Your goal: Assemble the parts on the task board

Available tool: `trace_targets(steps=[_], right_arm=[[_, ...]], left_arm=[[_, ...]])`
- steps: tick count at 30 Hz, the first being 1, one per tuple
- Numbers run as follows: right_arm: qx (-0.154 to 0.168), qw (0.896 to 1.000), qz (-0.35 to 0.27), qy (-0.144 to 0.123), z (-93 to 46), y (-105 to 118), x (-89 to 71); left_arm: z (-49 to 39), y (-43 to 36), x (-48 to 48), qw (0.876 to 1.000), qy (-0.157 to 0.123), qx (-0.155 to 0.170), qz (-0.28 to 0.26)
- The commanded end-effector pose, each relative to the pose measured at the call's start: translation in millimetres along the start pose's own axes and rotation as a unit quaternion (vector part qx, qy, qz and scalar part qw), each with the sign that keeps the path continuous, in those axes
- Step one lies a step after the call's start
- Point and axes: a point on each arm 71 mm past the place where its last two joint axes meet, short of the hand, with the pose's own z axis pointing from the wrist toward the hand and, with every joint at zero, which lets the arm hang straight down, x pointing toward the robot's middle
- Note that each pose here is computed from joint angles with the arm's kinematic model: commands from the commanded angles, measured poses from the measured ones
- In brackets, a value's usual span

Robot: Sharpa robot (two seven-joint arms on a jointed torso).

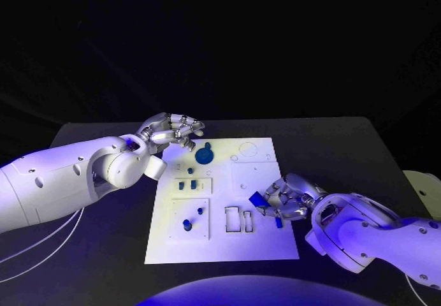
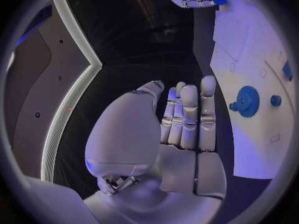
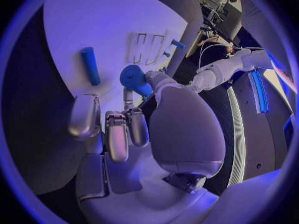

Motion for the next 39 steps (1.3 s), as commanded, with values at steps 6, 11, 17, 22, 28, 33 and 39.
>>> trace_targets(steps=[6,11,17,22,28,33,39], right_arm=[[-0.007,0.999,0.033,0.029,2.3,12.7,10.8],[-0.005,0.998,0.037,0.049,4.6,16.5,19.0],[0.002,0.997,0.039,0.073,6.7,18.2,32.6],[0.001,0.997,0.034,0.071,8.7,18.7,37.4],[0.004,0.997,0.024,0.079,10.4,19.0,40.8],[0.006,0.997,0.018,0.081,11.2,18.6,41.5],[0.002,0.996,0.016,0.090,10.5,20.8,43.9]], left_arm=[[1.0,-0.9,3.6,1.000,0.011,0.003,-0.003],[0.9,-0.9,3.8,1.000,0.011,0.003,-0.003],[0.8,-1.1,4.1,1.000,0.011,0.003,-0.003],[0.7,-1.1,4.2,1.000,0.012,0.004,-0.003],[0.2,-1.2,3.9,1.000,0.011,0.003,-0.003],[0.0,-1.2,3.7,1.000,0.011,0.003,-0.003],[-0.1,-1.3,3.6,1.000,0.011,0.003,-0.003]])
